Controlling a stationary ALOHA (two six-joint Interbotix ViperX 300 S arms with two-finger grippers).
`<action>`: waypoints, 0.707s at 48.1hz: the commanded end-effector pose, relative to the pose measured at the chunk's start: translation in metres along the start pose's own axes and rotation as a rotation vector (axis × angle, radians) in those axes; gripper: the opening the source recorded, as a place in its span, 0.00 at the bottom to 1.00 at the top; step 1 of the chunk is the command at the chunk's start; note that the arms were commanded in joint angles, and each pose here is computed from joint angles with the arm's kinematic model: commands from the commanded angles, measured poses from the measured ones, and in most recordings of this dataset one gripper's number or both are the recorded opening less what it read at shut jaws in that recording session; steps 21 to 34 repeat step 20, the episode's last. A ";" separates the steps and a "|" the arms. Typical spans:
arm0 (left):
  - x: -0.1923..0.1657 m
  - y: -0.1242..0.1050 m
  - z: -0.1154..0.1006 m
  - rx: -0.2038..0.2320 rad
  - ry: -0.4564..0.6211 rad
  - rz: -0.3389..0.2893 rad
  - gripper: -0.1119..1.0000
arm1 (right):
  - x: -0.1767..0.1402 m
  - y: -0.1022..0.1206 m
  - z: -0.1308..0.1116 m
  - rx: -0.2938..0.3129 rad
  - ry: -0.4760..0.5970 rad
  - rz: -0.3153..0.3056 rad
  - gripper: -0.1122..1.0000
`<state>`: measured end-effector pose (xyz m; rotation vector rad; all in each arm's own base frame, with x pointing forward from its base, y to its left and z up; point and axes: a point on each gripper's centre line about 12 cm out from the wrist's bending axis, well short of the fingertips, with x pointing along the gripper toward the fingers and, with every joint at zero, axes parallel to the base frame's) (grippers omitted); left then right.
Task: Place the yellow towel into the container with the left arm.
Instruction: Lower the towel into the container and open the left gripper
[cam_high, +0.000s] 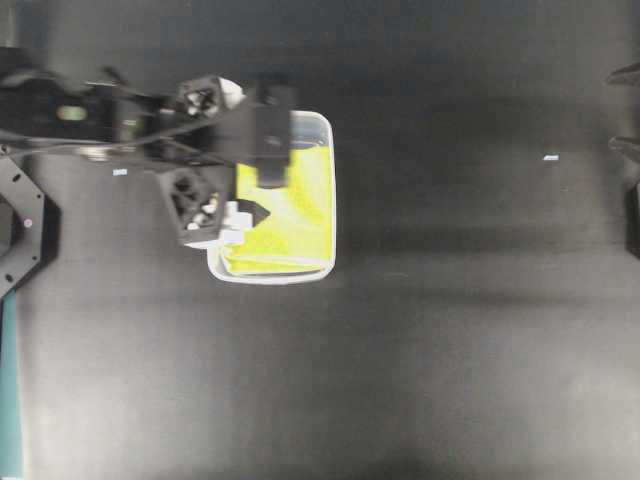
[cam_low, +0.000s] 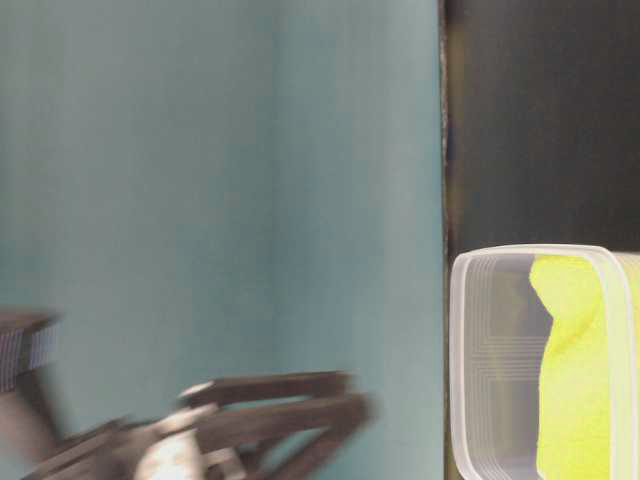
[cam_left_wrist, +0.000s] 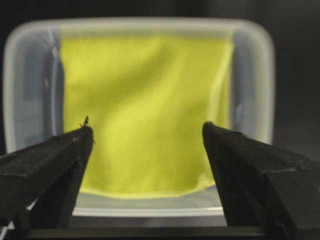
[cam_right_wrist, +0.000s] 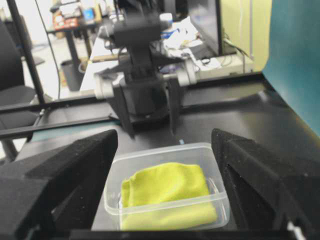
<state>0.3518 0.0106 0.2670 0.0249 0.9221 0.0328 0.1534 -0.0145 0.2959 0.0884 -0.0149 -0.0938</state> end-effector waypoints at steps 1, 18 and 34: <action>-0.051 -0.005 0.010 -0.005 -0.154 -0.009 0.86 | 0.001 0.000 0.003 0.000 -0.005 0.000 0.76; -0.127 -0.012 -0.019 -0.095 -0.421 -0.060 0.86 | 0.005 0.001 -0.010 0.000 0.039 0.007 0.76; -0.136 -0.011 -0.021 -0.096 -0.470 -0.062 0.86 | 0.006 0.001 -0.010 0.000 0.044 0.007 0.76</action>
